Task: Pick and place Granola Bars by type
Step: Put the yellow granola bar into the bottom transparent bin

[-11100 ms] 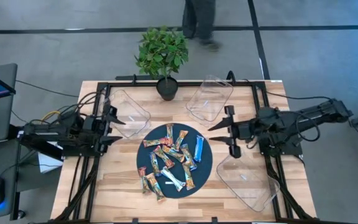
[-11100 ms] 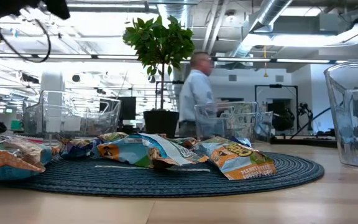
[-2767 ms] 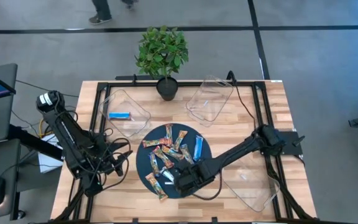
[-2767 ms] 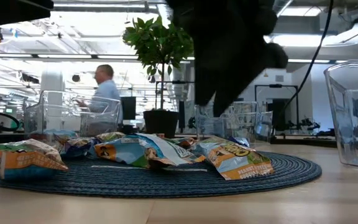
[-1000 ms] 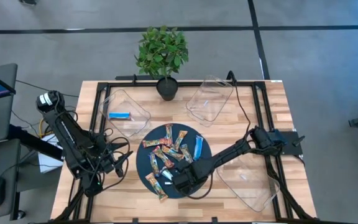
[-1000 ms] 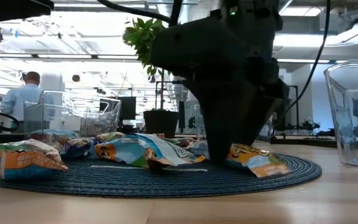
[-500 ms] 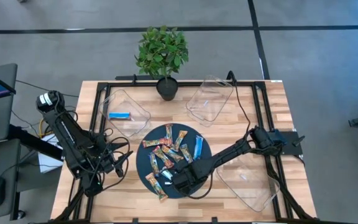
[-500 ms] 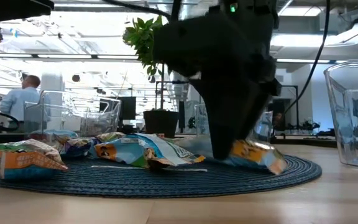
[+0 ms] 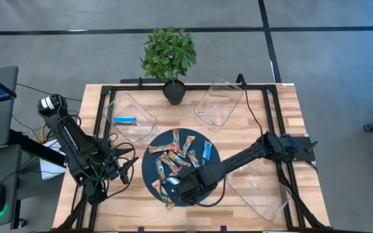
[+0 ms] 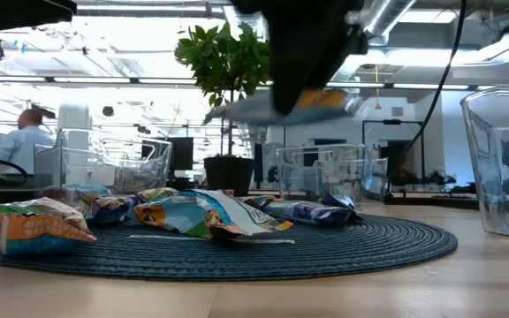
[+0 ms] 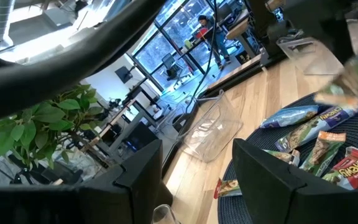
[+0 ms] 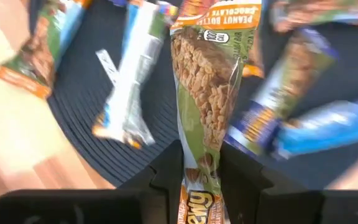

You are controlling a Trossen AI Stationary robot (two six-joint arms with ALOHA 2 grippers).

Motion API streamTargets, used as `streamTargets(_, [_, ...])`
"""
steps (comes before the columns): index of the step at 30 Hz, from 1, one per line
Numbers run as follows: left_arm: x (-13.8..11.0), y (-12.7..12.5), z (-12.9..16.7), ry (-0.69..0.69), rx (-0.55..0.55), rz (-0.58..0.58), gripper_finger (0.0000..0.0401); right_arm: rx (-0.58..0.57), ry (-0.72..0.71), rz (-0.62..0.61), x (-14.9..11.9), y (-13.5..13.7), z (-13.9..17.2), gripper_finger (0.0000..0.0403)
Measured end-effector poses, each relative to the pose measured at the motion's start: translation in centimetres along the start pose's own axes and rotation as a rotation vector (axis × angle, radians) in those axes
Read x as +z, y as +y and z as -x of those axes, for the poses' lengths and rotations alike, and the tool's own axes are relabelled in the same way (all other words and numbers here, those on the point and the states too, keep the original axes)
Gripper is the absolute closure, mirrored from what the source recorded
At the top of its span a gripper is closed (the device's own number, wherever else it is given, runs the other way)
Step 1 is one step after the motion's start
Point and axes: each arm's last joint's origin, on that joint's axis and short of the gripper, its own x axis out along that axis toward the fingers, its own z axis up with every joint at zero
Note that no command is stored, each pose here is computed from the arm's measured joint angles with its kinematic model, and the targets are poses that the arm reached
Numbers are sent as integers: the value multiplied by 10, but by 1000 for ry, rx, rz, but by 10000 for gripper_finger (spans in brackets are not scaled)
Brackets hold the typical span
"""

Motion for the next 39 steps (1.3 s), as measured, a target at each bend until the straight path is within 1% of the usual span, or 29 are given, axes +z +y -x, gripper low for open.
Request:
streamTargets(6, [0, 0, 0, 0, 0, 2, 211, -172, 34, -47, -19, -5, 34, 318])
streamTargets(7, [0, 0, 0, 0, 0, 2, 211, -184, 38, -63, -23, -5, 39, 318])
streamTargets(10, [0, 0, 0, 0, 0, 6, 211, -146, 19, -61, -35, 4, 49, 318])
streamTargets(14, [0, 0, 0, 0, 0, 7, 211, -112, 12, -107, -51, 11, 63, 318])
streamTargets(19, [0, 0, -2, 6, 8, 12, 211, -87, 7, -137, -72, 22, 72, 317])
streamTargets(23, [0, 1, -6, 20, 26, 17, 211, -72, 8, -135, -91, 32, 77, 318])
streamTargets(27, [-1, 1, -11, 46, 37, 22, 211, -70, -23, -146, -104, 38, 82, 318])
streamTargets(31, [-3, 2, -17, 81, 42, 25, 211, -85, -67, -135, -103, 37, 82, 328])
streamTargets(34, [-3, 2, -21, 95, 56, 29, 211, -120, -133, -79, -94, 33, 81, 342])
streamTargets(39, [-4, 3, -25, 110, 76, 30, 211, -196, -154, -25, -60, 18, 64, 362])
